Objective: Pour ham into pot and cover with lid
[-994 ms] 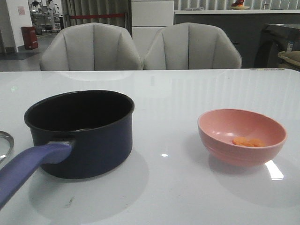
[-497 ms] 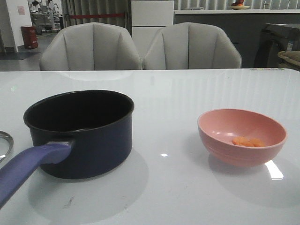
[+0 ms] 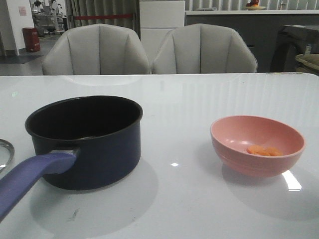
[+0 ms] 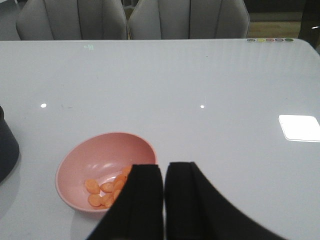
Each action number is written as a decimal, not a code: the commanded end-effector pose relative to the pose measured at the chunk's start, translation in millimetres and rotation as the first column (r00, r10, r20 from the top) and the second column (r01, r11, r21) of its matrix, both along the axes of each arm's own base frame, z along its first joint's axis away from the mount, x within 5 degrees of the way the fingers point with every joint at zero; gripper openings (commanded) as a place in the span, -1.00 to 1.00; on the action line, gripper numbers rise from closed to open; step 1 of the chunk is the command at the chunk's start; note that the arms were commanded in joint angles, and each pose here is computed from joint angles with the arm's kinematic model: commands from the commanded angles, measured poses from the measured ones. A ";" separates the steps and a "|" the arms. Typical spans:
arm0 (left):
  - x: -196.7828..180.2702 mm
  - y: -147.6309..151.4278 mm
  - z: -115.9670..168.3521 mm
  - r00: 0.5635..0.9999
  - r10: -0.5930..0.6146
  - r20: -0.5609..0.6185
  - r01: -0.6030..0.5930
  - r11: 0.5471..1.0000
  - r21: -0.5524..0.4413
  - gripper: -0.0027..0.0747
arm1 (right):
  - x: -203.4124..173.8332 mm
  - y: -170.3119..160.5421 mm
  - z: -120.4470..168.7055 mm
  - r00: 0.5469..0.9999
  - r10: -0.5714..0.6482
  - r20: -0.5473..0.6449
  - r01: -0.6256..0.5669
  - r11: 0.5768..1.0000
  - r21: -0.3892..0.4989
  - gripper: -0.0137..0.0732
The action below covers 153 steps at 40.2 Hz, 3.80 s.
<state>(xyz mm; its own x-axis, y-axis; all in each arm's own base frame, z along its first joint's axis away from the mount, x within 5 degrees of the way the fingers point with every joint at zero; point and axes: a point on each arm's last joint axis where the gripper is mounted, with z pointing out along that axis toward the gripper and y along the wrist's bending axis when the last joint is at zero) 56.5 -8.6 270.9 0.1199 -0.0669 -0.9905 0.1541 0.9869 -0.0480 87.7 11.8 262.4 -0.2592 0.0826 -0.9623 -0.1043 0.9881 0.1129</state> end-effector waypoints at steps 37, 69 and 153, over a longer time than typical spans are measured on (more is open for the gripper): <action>-2.2 0.4 15.5 0.996 -0.003 0.086 0.006 1.000 -0.027 0.09 | 211.1 29.7 -16.2 0.669 0.037 -0.743 -0.060 0.998 -0.004 0.39; -2.2 0.4 15.5 0.996 -0.003 0.086 0.006 1.000 -0.027 0.09 | 260.2 34.0 -63.2 0.610 0.025 -0.792 -0.061 0.998 -0.016 -0.36; -2.2 0.4 15.5 0.996 -0.003 0.086 0.006 1.000 -0.027 0.09 | 227.9 240.6 28.0 0.383 0.566 0.730 -0.051 0.802 -0.595 -0.36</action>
<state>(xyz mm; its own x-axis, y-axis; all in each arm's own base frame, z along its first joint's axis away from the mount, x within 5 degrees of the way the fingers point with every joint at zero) 56.5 -8.6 270.4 0.1143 -0.0660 -0.9912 0.1542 0.9869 -0.0480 323.2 257.7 258.0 0.6807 -0.3489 -0.6442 -0.2963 0.6731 -0.6776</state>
